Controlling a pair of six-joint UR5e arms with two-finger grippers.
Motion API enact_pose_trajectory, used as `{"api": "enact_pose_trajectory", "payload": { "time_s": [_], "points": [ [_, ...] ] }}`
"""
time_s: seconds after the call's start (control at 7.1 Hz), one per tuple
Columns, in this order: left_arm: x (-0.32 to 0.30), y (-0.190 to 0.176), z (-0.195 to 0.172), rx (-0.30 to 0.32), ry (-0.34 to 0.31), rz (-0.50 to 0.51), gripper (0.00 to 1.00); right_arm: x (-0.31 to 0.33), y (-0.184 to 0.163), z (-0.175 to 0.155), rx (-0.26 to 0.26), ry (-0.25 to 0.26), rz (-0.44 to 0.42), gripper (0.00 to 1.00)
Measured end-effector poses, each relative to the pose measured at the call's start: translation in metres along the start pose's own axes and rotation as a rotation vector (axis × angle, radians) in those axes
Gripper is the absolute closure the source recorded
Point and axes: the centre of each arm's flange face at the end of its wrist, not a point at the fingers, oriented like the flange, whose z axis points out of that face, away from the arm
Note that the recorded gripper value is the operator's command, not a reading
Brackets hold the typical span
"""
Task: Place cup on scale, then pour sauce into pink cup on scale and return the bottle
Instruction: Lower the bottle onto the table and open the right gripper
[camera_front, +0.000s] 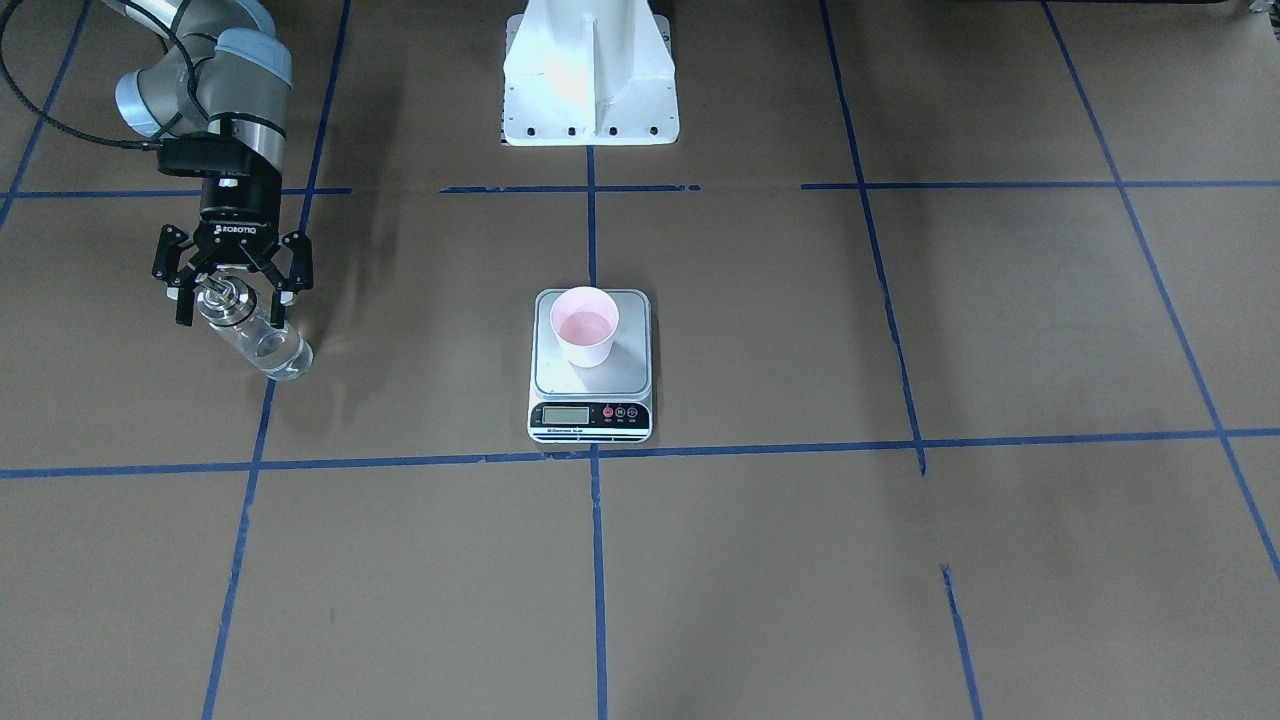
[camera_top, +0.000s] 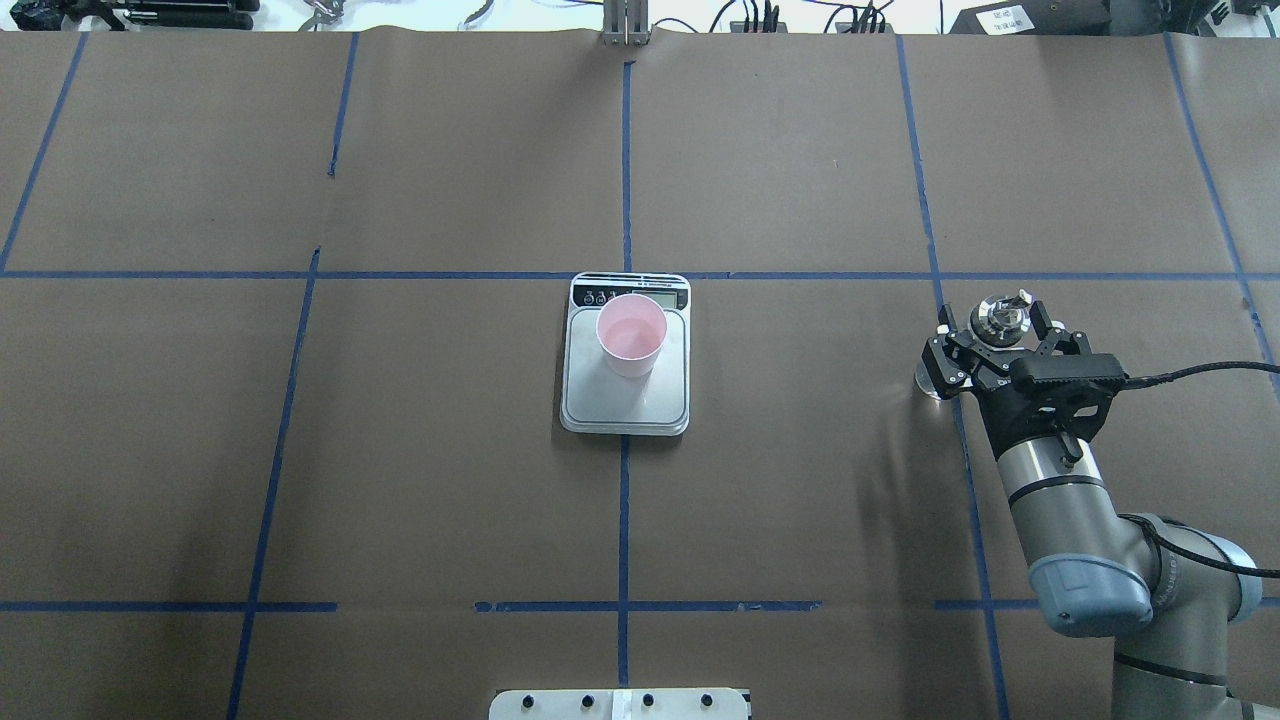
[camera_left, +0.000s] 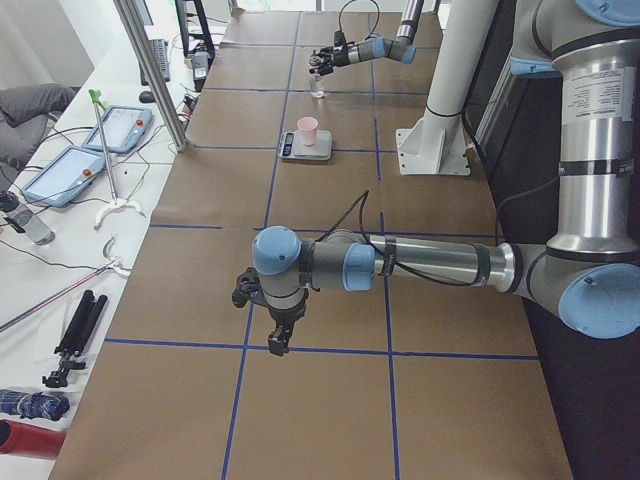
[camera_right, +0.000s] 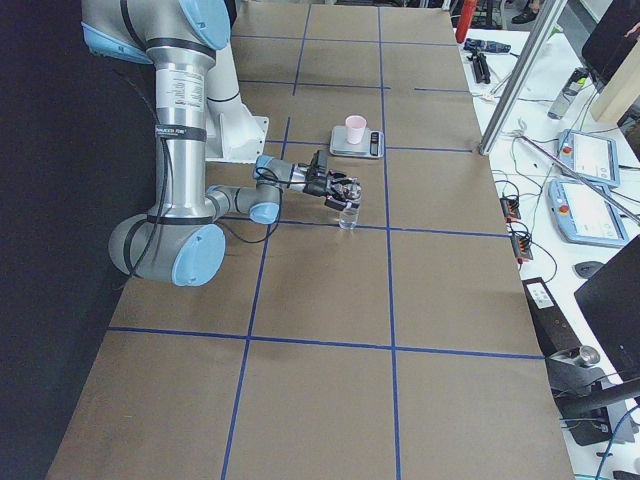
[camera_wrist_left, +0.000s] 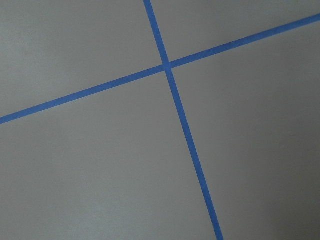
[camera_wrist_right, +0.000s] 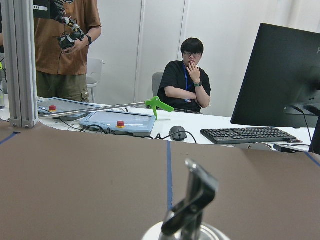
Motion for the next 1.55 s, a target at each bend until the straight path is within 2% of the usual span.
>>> {"api": "enact_pose_trajectory", "payload": {
  "time_s": [0.28,0.7,0.99,1.13,1.55],
  "points": [
    [0.000,0.000,0.000,-0.001,0.000,-0.001,0.00,0.005,0.007,-0.007,0.002,-0.009,-0.003,0.00],
    [-0.001,0.001,0.001,-0.003,0.001,-0.003,0.00,0.015,0.016,-0.029,-0.004,-0.069,0.051,0.00],
    [-0.001,0.001,0.002,-0.004,0.001,-0.003,0.00,0.013,0.028,-0.039,-0.030,-0.094,0.040,0.00],
    [-0.001,0.001,0.002,-0.005,0.001,-0.003,0.00,0.012,0.037,-0.047,-0.055,-0.112,0.025,0.00],
    [-0.001,0.002,0.002,-0.005,0.001,-0.003,0.00,0.019,0.065,-0.058,-0.225,-0.180,-0.018,0.00]
  ]
}}
